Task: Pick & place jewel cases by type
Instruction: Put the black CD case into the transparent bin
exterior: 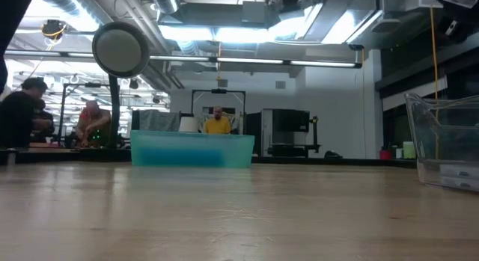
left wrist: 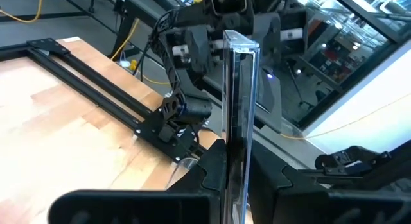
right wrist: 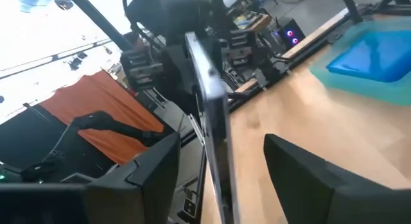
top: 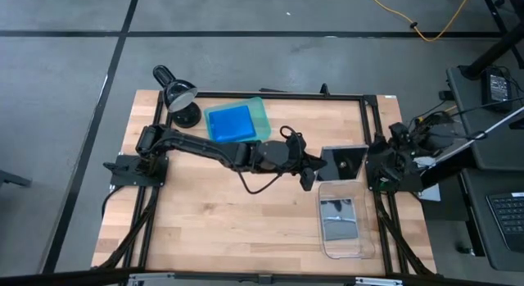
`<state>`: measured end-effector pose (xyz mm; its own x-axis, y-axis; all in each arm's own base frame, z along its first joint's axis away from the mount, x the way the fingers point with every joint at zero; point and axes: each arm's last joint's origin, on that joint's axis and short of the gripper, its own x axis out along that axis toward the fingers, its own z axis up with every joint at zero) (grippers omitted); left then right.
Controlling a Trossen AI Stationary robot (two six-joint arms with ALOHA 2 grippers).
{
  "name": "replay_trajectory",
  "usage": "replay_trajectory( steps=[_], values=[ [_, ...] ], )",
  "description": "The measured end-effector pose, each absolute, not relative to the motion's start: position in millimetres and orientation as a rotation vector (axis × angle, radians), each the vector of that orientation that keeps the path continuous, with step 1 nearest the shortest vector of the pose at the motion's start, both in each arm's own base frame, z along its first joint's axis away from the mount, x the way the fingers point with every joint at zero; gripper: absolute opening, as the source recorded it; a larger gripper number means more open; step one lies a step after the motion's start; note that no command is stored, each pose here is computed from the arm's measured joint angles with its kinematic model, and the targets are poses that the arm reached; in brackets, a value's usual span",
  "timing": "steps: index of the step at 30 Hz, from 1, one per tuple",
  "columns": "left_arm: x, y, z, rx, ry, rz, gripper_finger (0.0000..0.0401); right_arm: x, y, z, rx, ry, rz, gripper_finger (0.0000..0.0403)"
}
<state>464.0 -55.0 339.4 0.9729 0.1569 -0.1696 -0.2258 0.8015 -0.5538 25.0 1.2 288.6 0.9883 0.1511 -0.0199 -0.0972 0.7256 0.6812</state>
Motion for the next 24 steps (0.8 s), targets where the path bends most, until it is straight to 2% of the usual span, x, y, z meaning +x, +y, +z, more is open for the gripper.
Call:
replay_trajectory(
  steps=[4, 8, 11, 16, 17, 24],
  values=[
    [464, -51, 339, -0.609, 0.117, 0.208, 0.0024, 35, 10, 279, 0.739, 0.045, 0.15, 0.0227],
    [465, -49, 340, -0.612, 0.112, 0.198, 0.0024, 40, 14, 274, 0.72, 0.025, 0.154, 0.0198],
    [465, -47, 340, -0.615, 0.117, 0.187, 0.0024, 40, 14, 274, 0.704, 0.021, 0.154, 0.0152],
    [465, -46, 340, -0.618, 0.119, 0.175, 0.0028, 40, 14, 274, 0.658, 0.008, 0.147, 0.0048],
    [466, -46, 340, -0.619, 0.118, 0.174, 0.0031, 40, 14, 275, 0.651, 0.004, 0.149, 0.0037],
    [462, -41, 346, -0.651, 0.172, 0.047, 0.0062, 38, 13, 279, 0.64, -0.009, 0.165, 0.0047]
  ],
)
